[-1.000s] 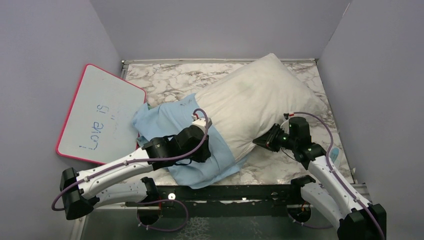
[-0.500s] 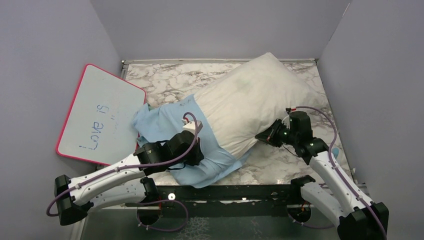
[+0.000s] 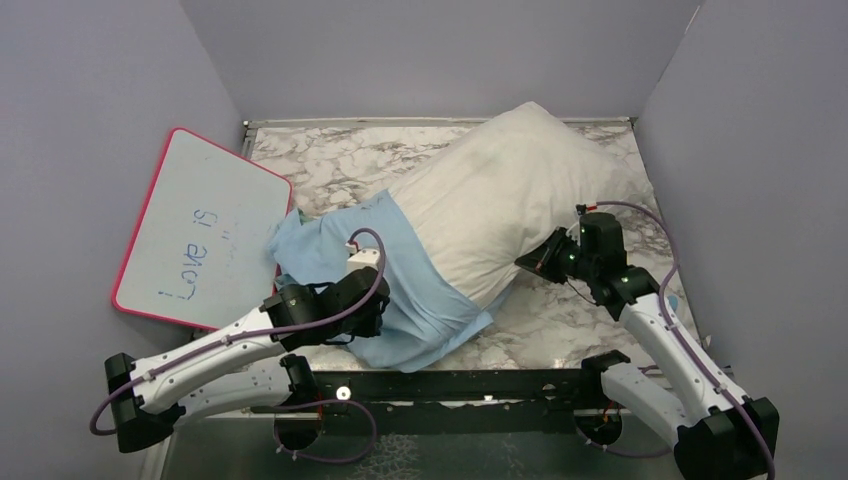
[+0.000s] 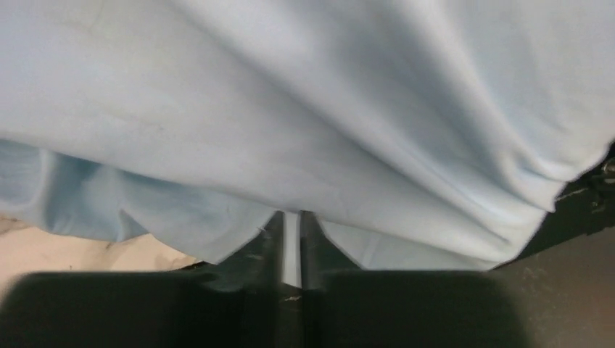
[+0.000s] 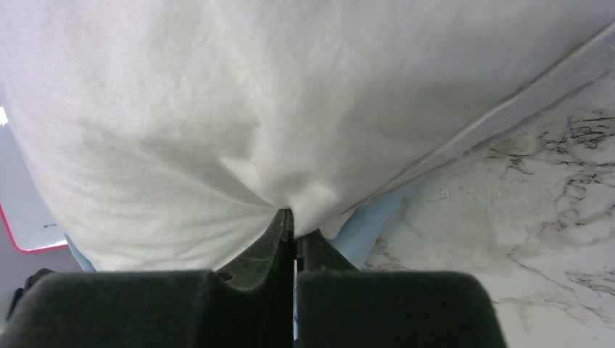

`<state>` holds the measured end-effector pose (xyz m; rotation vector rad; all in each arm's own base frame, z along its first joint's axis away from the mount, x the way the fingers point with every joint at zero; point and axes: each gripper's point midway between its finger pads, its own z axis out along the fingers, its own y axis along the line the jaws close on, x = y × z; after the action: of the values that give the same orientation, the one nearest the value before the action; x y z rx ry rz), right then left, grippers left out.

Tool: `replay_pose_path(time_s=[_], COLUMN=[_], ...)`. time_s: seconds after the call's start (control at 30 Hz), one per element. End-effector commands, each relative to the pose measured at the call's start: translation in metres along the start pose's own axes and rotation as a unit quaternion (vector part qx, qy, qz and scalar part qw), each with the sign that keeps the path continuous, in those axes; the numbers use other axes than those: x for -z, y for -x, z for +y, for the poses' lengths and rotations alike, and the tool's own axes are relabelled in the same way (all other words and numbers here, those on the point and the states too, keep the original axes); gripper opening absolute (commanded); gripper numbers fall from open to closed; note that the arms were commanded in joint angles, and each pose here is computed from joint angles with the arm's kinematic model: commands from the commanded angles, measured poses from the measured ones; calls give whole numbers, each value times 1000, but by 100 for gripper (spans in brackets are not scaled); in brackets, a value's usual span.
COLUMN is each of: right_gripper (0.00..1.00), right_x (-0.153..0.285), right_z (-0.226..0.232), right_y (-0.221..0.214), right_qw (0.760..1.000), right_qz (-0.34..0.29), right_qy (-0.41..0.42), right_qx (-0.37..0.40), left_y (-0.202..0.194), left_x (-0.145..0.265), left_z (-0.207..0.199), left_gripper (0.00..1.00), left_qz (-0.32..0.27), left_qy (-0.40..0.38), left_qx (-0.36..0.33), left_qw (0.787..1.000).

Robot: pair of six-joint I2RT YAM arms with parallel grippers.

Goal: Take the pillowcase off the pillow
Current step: Remove the pillow from the pillowcase.

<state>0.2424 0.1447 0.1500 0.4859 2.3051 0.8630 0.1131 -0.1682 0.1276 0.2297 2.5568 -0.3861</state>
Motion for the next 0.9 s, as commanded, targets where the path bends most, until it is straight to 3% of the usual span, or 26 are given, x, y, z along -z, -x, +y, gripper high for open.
replay_pose_path(time_s=[0.0, 0.07, 0.13, 0.27, 0.43, 0.53, 0.77, 0.87], right_gripper=[3, 4, 4, 4, 4, 5, 4, 4], right_x=[7, 7, 5, 4, 7, 10, 10, 8], right_z=[12, 11, 8, 0, -5, -8, -14, -14], right_y=[13, 6, 0, -9, -14, -12, 8, 19], right_qw=[999, 999, 999, 999, 1000, 1000, 999, 997], right_qz=[-31, -22, -12, 2, 7, -1, -38, -54], right_qy=[28, 39, 41, 31, 22, 15, -24, -37], right_qx=[24, 26, 24, 16, 19, 22, 28, 28], left_y=[55, 78, 96, 119, 125, 109, 63, 45], left_x=[36, 46, 49, 37, 4, -15, -13, -1], left_z=[-44, -64, -80, -104, -101, -90, -41, -24], left_gripper=[36, 59, 69, 74, 78, 65, 3, 0], left_qz=[-97, -137, -161, -178, -175, -147, -108, -95], left_qy=[-101, -142, -162, -165, -99, -62, -25, -31], left_qx=[25, 34, 43, 49, 45, 28, 48, 53], left_qw=[990, 980, 973, 969, 979, 987, 993, 994])
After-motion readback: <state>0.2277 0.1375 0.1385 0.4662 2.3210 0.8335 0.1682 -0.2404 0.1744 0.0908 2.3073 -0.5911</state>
